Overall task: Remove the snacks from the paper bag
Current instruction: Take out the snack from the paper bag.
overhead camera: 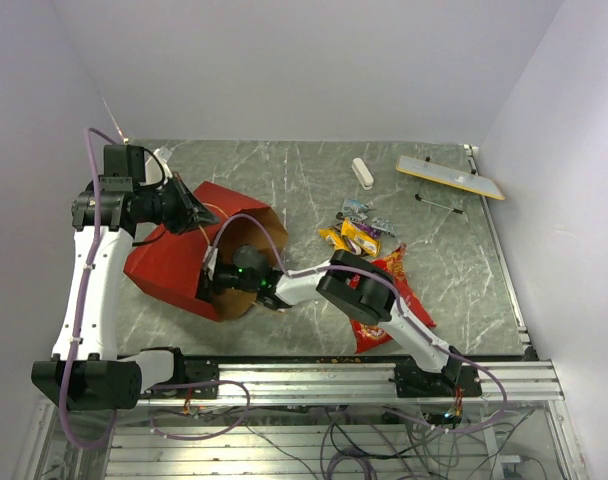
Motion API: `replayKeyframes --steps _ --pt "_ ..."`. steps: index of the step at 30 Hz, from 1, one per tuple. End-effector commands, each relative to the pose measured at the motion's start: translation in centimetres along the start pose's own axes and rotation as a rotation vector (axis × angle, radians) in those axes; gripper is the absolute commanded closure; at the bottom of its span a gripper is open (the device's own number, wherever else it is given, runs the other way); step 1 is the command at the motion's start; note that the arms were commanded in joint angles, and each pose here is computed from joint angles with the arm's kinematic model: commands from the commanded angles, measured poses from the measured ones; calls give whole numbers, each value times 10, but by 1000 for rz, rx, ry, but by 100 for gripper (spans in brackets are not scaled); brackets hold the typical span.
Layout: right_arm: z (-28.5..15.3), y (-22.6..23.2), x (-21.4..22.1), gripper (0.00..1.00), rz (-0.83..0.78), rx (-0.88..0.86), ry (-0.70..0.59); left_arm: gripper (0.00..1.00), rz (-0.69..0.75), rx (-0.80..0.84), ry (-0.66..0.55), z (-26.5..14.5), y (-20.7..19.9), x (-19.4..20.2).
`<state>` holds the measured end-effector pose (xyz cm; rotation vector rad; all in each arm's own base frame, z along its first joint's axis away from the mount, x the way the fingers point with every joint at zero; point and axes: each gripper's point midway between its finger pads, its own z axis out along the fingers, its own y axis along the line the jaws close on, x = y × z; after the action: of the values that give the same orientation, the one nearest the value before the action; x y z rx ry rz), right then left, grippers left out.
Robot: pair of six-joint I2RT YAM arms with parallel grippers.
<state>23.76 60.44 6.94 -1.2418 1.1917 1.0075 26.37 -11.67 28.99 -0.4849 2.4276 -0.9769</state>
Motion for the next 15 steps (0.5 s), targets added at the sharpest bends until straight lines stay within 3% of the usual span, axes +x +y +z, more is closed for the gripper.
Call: replayKeyframes --steps 1,5,9,15 --pt "15 -1 16 12 -14 18 55 93 11 71 18 -4 -15 3" --pt "15 -11 49 21 -11 86 164 93 10 35 27 -5 -7 7" --pt "6 -27 70 37 -49 170 258 93 -8 4 31 -3 2 12" --pt "-13 -48 65 54 -110 278 298 93 -23 -54 25 -2 15 15"
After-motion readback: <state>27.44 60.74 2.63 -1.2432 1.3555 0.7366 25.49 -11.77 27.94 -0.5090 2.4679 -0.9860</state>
